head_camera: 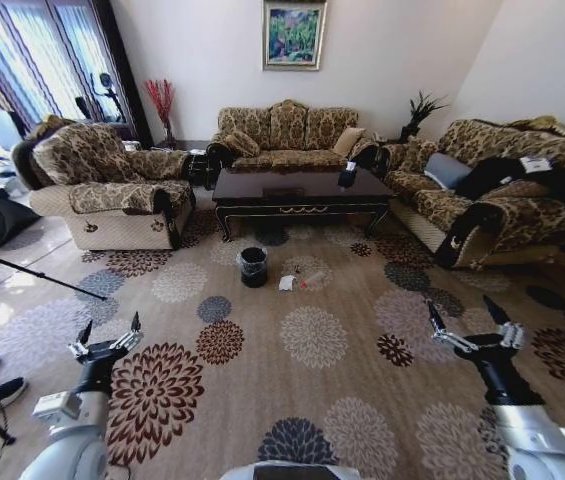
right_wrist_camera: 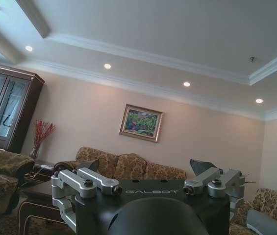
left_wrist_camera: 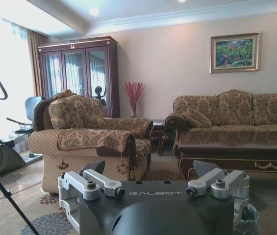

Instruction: Move to the front of the table and pick up the trash from the floor, then place it into the trash bin.

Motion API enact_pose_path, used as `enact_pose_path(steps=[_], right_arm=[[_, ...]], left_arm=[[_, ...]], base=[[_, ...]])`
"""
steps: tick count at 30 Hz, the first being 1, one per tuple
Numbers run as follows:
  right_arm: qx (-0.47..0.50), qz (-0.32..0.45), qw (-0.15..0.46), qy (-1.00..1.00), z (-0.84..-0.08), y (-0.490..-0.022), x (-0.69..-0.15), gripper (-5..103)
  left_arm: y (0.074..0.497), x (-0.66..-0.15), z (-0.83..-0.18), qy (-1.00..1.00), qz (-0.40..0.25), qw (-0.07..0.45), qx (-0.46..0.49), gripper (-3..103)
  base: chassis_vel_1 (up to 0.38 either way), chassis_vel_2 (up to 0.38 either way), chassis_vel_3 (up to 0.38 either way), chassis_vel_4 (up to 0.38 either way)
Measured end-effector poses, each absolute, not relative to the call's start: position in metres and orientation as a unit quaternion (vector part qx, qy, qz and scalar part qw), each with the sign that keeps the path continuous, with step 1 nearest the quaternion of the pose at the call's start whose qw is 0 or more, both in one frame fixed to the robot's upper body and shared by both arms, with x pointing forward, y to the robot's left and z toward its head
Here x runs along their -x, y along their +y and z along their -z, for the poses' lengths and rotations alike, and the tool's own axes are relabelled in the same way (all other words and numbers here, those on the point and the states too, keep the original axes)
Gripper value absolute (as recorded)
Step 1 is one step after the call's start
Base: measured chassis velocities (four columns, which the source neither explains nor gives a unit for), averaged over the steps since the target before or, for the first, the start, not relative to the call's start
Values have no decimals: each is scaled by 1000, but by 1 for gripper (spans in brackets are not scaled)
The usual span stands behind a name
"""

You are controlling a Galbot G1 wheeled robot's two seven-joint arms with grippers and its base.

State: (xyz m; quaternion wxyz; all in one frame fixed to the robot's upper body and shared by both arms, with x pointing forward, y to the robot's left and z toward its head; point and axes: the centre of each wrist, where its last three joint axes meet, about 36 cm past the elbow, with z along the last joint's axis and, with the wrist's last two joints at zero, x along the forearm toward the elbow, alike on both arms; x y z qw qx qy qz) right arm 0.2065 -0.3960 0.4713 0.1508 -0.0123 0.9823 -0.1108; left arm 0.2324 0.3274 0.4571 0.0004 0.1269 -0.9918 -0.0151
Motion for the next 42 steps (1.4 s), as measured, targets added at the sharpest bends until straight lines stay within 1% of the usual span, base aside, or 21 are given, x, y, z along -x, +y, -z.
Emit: enact_pose_path(steps=[42], right_arm=[[-1, 107, 159, 981, -470, -403, -205, 100]], left_arm=[[324, -228, -457, -991, 18, 1, -129, 100]], base=[[0, 0, 0, 0]])
